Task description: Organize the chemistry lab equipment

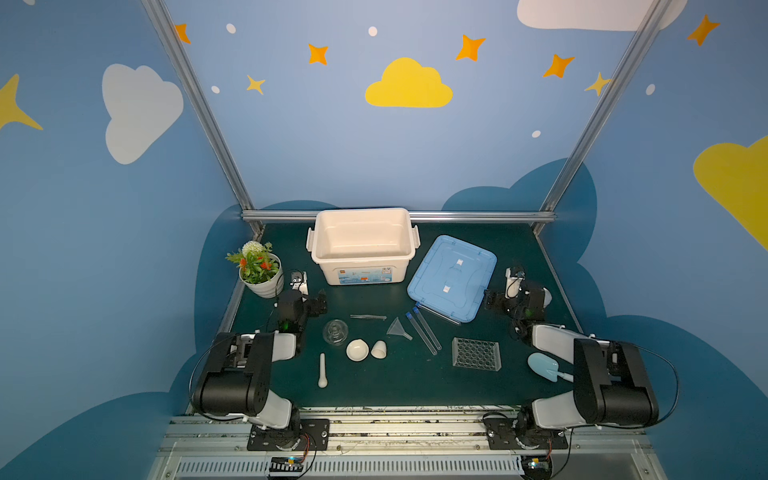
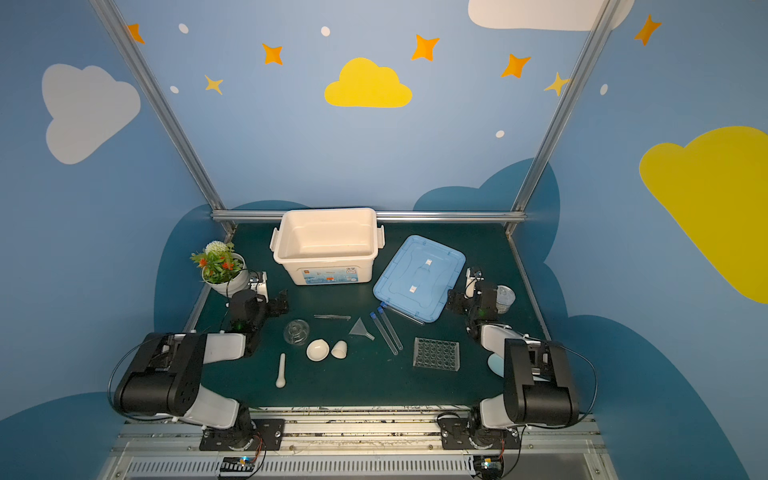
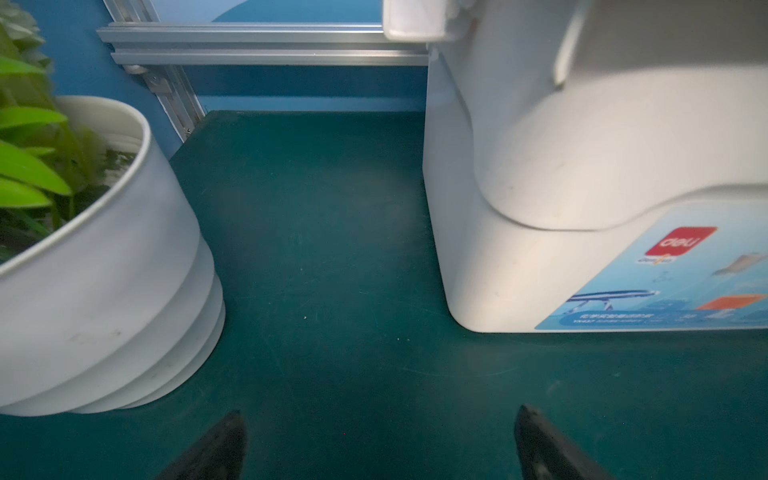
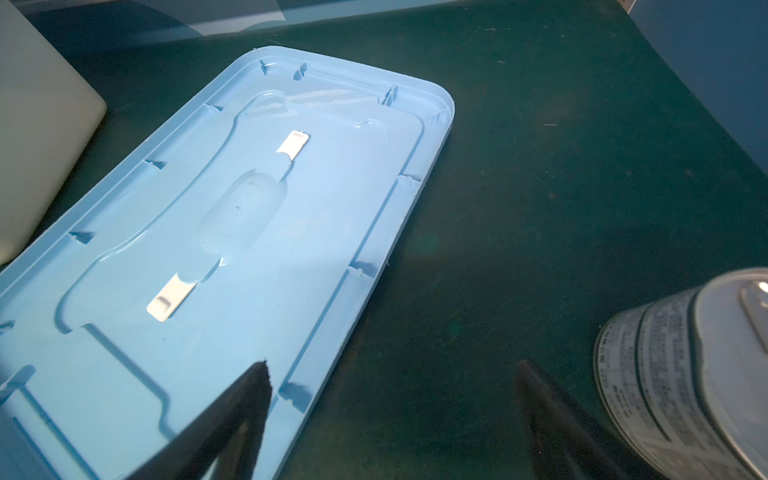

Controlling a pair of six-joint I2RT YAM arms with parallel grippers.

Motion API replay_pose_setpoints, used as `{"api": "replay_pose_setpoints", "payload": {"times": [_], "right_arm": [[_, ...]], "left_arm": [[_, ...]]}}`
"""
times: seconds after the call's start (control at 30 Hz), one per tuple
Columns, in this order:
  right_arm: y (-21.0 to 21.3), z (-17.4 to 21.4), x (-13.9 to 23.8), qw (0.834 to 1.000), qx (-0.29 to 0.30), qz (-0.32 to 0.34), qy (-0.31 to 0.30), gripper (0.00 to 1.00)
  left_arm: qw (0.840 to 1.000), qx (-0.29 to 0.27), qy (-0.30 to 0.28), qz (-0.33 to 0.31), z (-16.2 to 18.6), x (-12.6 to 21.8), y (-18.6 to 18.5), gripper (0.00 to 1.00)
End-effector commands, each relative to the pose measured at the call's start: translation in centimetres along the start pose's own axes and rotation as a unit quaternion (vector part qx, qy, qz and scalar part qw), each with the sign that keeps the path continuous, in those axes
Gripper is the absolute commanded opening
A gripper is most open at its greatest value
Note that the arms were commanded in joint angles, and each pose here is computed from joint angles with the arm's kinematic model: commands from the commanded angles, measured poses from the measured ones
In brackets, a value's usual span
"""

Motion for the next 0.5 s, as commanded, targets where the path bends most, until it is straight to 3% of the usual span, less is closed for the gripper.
{"api": "replay_pose_setpoints", "payload": {"times": [0.0,0.17,0.33,0.47], "right_arm": [[-0.4,-0.6,0.0,1.000,-0.005,0.009,-0.003,0.91],[-1.3,-2.1,2.0,0.999,-0.031,0.032,0.010,0.90],[-0.9,-3.0,4.6,0.998,-0.045,0.024,0.037,0.90],[0.8,-4.6,6.9,0.999,-0.036,-0.031,0.015,0.88]], "left_arm": [[0.999,0.015,-0.025,-0.024,-2.0,0.3,0.5,1.00],[0.997,0.030,-0.017,-0.076,-4.4,2.9,0.9,1.00],[0.998,0.049,-0.035,-0.032,-5.8,5.6,-1.4,1.00],[0.998,0.038,-0.043,-0.017,-6.3,7.6,-3.1,1.00]]}}
Point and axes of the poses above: each gripper's point midway between its finger pads, its own x axis back along the fingers, its own y axis along the line the jaws close on, z = x × y, the point moved 4 cm from there along x, back along the fingers, and after that the axes turned 8 degrees about x, right-handed, at the moved point
